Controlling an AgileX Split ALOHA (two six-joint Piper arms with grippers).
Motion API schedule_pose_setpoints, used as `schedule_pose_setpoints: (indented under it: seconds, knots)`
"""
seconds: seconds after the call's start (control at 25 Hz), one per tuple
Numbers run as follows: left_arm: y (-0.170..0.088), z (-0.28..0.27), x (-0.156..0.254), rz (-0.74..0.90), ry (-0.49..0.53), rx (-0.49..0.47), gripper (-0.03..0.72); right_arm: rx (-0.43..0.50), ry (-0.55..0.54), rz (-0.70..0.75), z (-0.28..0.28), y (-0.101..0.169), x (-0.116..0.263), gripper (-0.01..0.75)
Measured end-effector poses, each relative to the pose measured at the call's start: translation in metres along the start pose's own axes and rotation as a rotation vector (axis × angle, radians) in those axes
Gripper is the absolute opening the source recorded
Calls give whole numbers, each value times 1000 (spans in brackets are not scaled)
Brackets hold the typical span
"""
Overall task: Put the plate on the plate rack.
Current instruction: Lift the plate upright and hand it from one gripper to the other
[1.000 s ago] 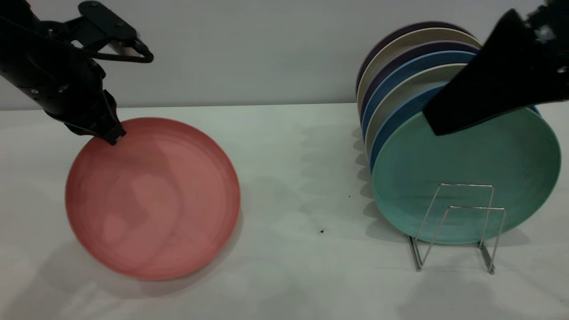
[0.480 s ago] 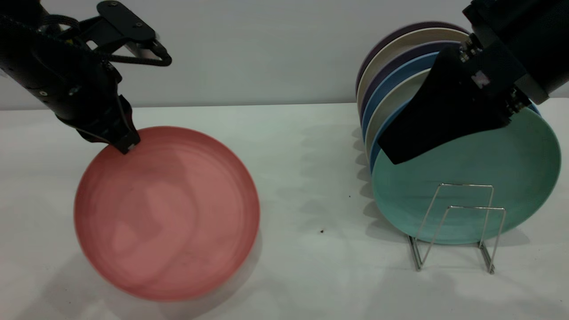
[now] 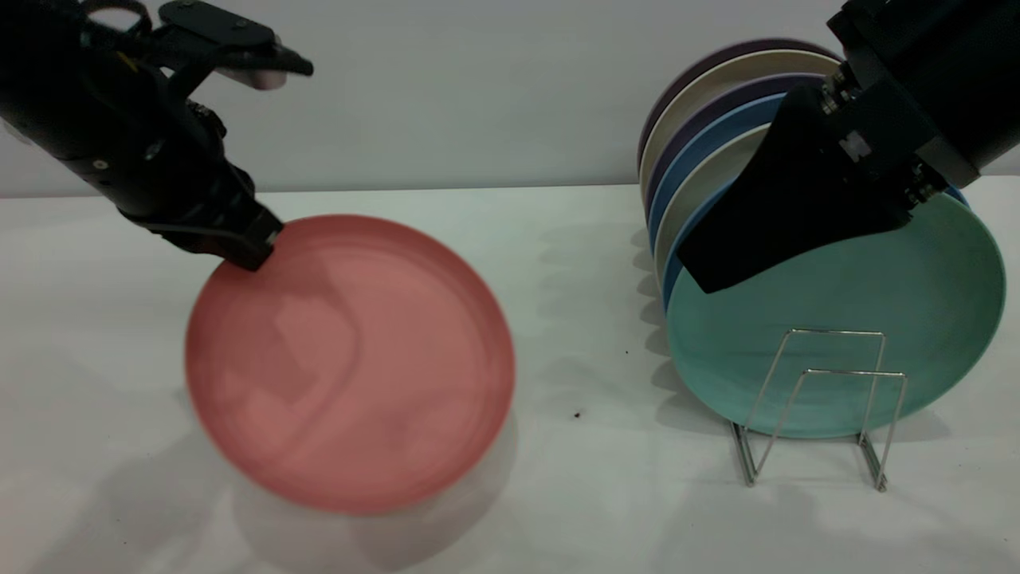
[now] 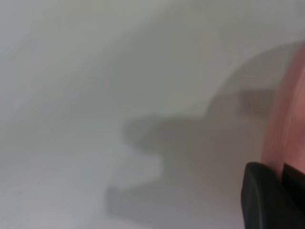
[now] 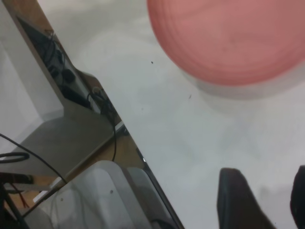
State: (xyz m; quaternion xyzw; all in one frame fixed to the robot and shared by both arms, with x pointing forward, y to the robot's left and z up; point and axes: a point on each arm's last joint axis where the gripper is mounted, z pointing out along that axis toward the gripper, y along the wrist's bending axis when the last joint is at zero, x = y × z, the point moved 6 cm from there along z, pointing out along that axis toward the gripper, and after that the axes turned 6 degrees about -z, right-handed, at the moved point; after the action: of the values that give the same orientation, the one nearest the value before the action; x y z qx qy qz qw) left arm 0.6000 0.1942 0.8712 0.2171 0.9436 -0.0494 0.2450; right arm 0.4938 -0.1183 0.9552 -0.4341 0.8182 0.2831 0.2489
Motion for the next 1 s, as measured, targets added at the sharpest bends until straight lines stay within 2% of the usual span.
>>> schedule_pose_setpoints:
  seconds: [0.16, 0.52, 0.76, 0.88, 1.0]
  knots:
    - [-5, 0, 0, -84, -2, 30, 16, 0, 0, -1, 0, 0, 0, 297]
    - [-13, -1, 11, -116, 74, 83, 17, 1, 2, 23, 8, -7, -1, 298]
    - [-17, -2, 14, -110, 101, 109, 18, -9, 22, 44, 25, -24, -6, 351]
    - [-22, -2, 14, -66, 99, 143, 18, -20, 36, 56, 32, -28, -4, 361]
    - [-27, -3, 12, 64, 72, 180, 18, -22, 41, 60, 34, -29, -3, 363]
